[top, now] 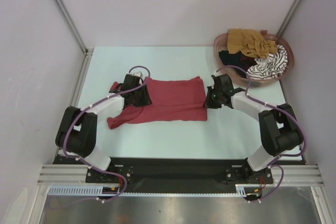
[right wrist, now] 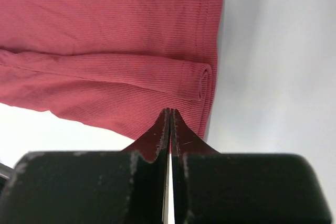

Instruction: Fold and stack the tank tops

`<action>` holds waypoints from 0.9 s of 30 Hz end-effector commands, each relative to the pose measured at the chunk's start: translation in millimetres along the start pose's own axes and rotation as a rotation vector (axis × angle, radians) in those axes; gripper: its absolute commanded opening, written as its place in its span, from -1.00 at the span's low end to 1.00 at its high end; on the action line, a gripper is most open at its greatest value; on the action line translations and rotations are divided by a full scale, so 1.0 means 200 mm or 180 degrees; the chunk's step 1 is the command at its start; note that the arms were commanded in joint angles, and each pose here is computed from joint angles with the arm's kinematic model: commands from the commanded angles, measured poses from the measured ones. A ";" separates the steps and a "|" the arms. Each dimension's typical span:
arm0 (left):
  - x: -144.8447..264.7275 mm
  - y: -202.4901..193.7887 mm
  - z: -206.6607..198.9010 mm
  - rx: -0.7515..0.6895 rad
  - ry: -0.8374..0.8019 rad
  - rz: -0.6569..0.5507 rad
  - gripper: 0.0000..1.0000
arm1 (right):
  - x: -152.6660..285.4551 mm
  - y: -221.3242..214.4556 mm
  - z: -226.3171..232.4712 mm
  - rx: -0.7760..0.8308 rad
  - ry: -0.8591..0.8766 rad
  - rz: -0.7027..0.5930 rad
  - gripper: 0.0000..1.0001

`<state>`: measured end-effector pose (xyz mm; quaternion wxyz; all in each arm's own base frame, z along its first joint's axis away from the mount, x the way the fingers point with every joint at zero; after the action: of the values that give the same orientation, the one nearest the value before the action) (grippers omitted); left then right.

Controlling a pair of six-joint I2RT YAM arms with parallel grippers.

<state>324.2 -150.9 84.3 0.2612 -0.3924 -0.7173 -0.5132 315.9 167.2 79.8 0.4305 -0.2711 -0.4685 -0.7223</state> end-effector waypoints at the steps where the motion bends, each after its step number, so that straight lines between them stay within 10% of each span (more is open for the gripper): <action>1: -0.05 0.01 -0.02 0.0004 -0.0104 0.0023 -0.15 | -0.03 0.04 0.03 -0.0014 0.0057 -0.0089 -1.00; 16: -0.12 0.11 0.08 0.0053 0.0290 -0.0116 -0.19 | -0.14 0.26 0.03 -0.0072 -0.0086 -0.0333 -0.94; 27: -0.02 0.23 0.12 0.0000 0.0414 -0.0366 -0.18 | -0.11 0.42 0.00 -0.0032 -0.0033 -0.0665 -0.47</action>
<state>342.0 -128.1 56.8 0.3202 -0.3566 -0.7014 -0.5276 373.6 160.7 66.8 0.3785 -0.2812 -0.4776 -0.7413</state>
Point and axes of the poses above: each gripper's point midway between its finger pads, its own x axis back along the fingers, its own z axis along the line the jaws close on, y = z × x, the point moved 3 cm from there along x, back along the fingers, and after that the axes turned 2 degrees about -x, right-handed, at the moved point
